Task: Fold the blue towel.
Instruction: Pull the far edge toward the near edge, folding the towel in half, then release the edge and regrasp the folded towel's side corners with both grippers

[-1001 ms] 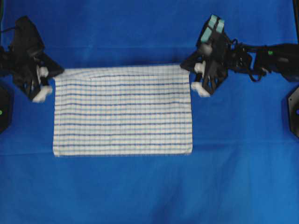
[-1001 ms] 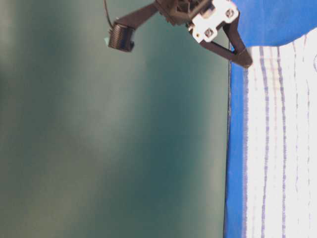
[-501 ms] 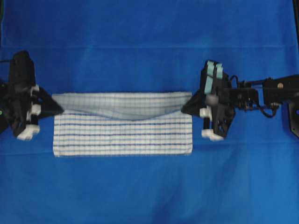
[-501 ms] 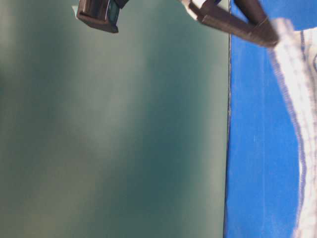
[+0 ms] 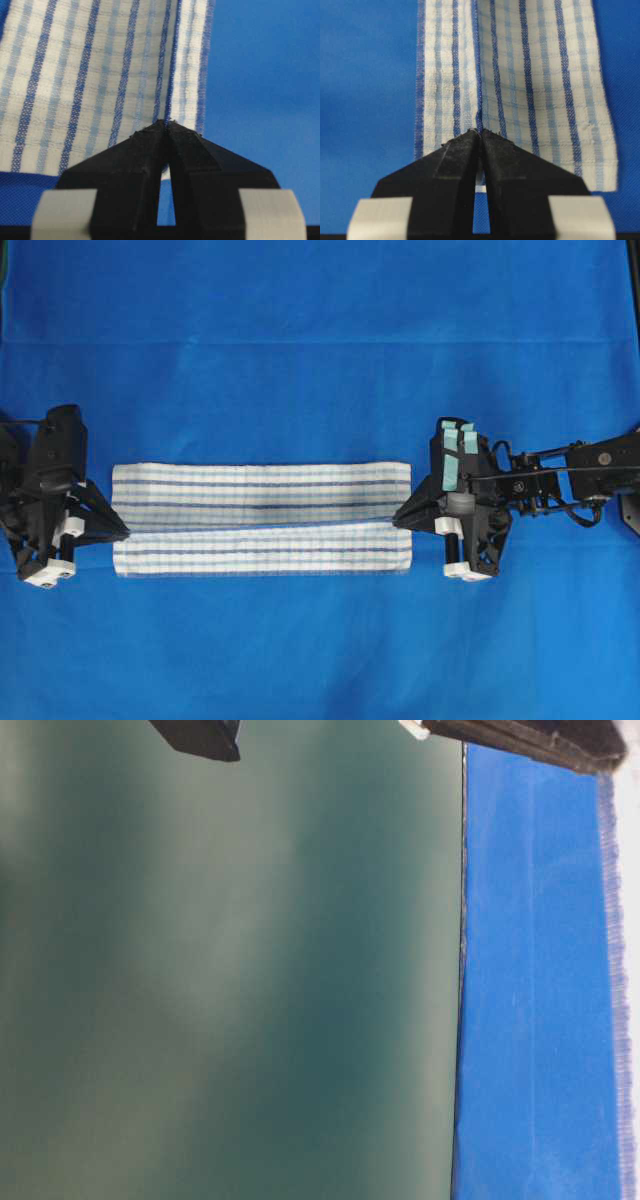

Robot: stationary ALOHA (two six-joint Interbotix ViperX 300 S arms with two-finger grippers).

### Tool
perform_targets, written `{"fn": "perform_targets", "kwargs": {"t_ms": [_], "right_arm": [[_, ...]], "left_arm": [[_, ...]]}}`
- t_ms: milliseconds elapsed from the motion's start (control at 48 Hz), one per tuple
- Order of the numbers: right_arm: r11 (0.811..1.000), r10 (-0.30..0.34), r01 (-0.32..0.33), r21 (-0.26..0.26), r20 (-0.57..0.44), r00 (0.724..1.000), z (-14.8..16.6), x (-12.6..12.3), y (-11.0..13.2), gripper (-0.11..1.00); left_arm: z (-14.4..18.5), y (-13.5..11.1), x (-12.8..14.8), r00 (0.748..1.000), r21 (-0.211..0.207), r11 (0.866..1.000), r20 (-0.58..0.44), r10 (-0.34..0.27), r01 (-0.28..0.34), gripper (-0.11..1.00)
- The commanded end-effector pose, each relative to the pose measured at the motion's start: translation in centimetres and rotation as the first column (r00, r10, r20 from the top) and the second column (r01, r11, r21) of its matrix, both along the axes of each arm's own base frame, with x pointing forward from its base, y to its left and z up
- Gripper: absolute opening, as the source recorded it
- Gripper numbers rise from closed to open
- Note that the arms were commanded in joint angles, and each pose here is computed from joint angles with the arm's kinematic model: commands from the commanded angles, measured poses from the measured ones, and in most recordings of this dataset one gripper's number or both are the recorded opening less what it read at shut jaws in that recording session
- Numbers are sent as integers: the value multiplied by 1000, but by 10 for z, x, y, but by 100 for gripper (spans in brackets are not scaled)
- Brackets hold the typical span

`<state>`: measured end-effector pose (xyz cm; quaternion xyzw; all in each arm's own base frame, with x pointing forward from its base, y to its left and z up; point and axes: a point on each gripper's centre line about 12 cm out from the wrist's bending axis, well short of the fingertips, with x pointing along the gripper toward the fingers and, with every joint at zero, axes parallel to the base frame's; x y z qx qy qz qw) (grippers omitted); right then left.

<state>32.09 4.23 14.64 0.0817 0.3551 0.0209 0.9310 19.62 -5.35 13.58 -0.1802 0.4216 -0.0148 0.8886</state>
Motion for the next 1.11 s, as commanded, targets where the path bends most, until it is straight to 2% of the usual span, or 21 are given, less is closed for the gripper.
{"fn": "perform_targets", "kwargs": {"t_ms": [0, 417, 480, 521, 584, 688, 751, 813, 918, 1084], "right_arm": [[1000, 0, -1, 8, 24, 1000, 9, 3, 2, 4], [1000, 1, -1, 7, 11, 1000, 6, 6, 3, 5], [1000, 4, -4, 8, 14, 1000, 6, 7, 4, 6], [1000, 6, -6, 8, 17, 1000, 7, 8, 5, 10], [1000, 8, -8, 8, 21, 1000, 9, 9, 5, 28], [1000, 6, -6, 3, 29, 1000, 12, 9, 3, 59], [1000, -16, 16, 3, 31, 999, 13, 9, -4, 65], [999, -42, 42, 3, 26, 999, 11, 9, -13, 61], [996, -88, 88, 3, 27, 996, 12, 11, -28, 60], [987, -158, 158, -1, 6, 987, 5, 10, -52, 60]], "left_arm": [[5, -3, 8, 1000, -4, 1000, 20, -5, 5, 0], [2, -5, 16, 1000, -2, 1000, 14, -5, 5, 2], [2, -5, 16, 1000, -2, 1000, 12, -5, 5, 8], [3, -5, 15, 1000, -3, 1000, 13, -4, 4, 17], [4, -4, 14, 1000, -1, 1000, 16, -6, 6, 32], [9, 3, 13, 999, -2, 1000, 33, 24, -24, 60], [11, 10, 11, 998, -3, 999, 45, 51, -51, 73], [13, 18, 9, 995, -5, 997, 61, 83, -83, 76], [15, 27, 8, 990, -3, 993, 77, 122, -122, 73], [10, 40, 8, 988, 42, 989, 65, 139, -142, 72]]}}
